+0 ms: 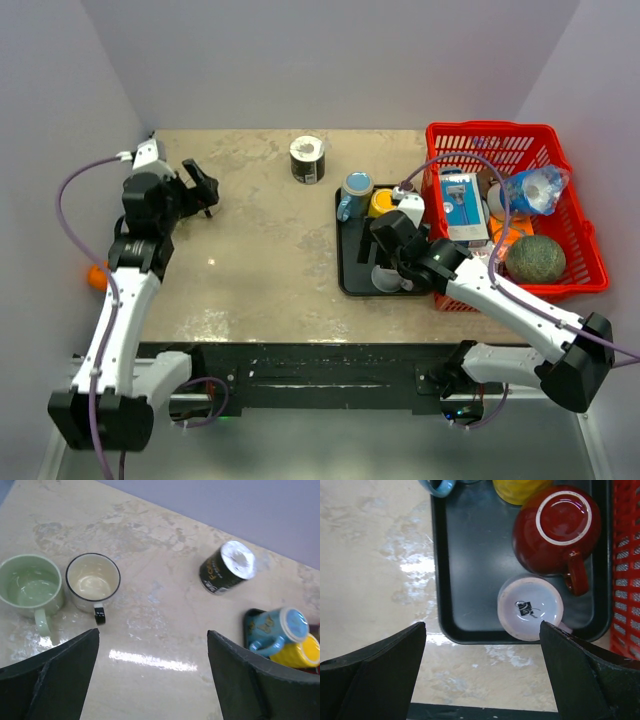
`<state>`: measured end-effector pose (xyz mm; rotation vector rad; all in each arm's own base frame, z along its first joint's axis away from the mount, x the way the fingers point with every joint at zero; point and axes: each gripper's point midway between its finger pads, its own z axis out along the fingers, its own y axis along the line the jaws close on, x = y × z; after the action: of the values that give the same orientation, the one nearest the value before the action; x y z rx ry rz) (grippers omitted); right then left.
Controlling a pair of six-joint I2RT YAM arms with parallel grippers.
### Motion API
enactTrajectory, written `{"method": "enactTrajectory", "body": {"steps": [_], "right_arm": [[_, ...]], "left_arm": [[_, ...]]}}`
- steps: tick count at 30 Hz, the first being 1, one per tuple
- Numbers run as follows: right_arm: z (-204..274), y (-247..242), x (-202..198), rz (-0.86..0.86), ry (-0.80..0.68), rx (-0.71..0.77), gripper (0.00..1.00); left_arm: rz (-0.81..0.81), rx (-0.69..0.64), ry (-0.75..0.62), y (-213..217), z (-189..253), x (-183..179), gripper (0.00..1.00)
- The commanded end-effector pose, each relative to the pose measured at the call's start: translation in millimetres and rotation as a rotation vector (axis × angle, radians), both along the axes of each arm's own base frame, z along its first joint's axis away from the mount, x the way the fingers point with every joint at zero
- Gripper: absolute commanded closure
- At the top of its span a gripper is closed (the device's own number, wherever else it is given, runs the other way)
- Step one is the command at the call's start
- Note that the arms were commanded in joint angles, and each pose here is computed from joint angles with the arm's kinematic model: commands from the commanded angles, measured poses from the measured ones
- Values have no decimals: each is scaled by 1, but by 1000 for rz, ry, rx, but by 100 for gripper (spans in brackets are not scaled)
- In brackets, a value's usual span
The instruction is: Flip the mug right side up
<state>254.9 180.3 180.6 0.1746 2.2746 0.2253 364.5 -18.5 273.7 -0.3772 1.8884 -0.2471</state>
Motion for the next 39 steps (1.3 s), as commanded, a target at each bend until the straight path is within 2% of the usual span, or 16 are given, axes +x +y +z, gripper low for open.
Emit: {"method": "enactTrajectory", "body": {"steps": [1,6,11,20,28,35,39], "right_arm": [[-13,-21,-1,3,-4,-140,1],[-33,-35,-12,-12,31,-180,1],[-56,-32,-16,-4,91,-197,1],[-70,-32,-16,72,119,-257,1],[-103,-45,-9,57,219,-330,1],[-106,-31,-1,120,226,-282,1],[-110,-26,3,92,228,-259,1]], "left_arm": [[-120,-66,-70,-22,4,-37,7],[-214,-112,-97,-40,-12,-74,7],[-321,-155,-123,-59,-24,-96,6],[-324,-157,6,-59,-84,-101,7],[-316,-143,21,-57,-89,-99,7],[-311,-139,25,-56,-90,-99,7],[-306,-142,33,-55,-91,-99,7]]}}
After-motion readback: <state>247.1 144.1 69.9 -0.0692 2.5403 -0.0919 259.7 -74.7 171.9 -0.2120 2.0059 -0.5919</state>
